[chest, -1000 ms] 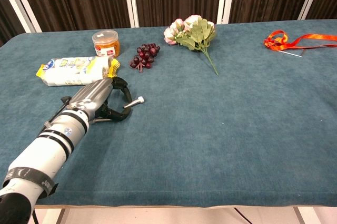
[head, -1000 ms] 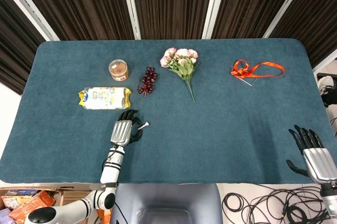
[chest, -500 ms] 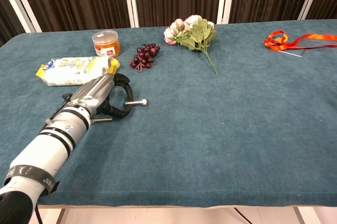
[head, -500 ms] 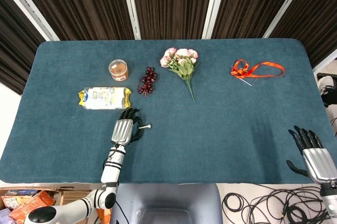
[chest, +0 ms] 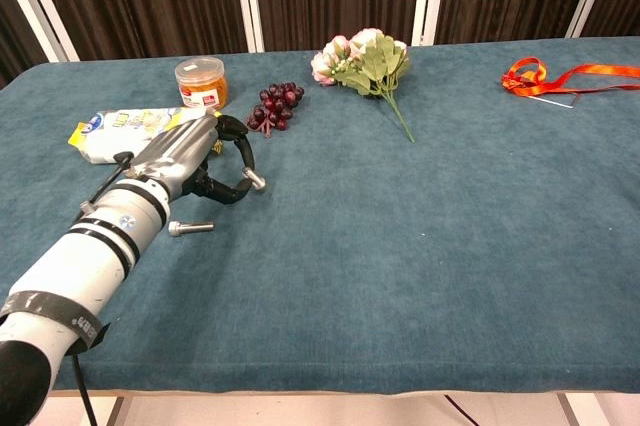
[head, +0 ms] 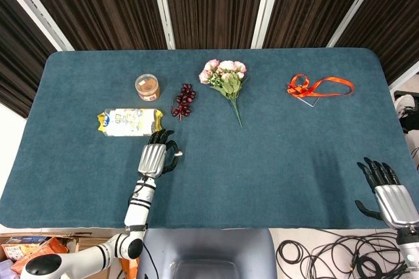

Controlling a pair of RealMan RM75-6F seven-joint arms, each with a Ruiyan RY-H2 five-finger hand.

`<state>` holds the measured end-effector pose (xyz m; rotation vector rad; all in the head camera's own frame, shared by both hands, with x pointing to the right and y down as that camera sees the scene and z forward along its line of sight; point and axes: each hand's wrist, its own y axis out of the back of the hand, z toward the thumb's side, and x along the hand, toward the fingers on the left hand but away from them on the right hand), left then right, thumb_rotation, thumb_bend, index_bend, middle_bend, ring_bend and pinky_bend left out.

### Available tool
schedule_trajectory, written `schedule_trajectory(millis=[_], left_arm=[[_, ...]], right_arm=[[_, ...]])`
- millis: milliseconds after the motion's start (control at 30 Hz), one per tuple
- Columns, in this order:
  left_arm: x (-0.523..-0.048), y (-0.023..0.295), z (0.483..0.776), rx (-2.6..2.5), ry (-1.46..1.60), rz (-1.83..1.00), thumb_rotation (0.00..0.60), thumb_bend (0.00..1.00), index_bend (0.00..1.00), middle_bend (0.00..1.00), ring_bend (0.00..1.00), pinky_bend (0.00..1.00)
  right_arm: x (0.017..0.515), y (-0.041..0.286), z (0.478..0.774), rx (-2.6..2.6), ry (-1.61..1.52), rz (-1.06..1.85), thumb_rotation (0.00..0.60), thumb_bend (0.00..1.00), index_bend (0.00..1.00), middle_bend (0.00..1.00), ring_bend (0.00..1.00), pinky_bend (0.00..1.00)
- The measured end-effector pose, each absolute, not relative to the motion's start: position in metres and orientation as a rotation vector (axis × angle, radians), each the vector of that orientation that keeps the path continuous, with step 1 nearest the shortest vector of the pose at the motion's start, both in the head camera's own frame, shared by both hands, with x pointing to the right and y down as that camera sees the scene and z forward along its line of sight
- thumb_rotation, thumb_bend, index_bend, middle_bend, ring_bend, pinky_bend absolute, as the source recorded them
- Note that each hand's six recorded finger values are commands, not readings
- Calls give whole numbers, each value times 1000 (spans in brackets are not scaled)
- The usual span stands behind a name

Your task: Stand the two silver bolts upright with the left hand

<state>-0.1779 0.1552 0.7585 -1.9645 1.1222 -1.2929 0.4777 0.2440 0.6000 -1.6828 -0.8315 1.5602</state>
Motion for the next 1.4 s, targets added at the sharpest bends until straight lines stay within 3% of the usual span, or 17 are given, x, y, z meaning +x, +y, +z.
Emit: schedule_trajectory(millis=[800, 1400], left_arm=[[-173, 148, 769, -1983, 1096, -1353, 600, 375, 562, 213, 107, 129], [-167, 144, 768, -1997, 1105, -1308, 600, 366, 450, 211, 108, 127]], right_arm=[[483, 243, 597, -1685, -858, 1572, 600, 210, 0, 0, 0, 0], [487, 245, 596, -1692, -863, 1587, 600, 209, 0, 0, 0, 0]])
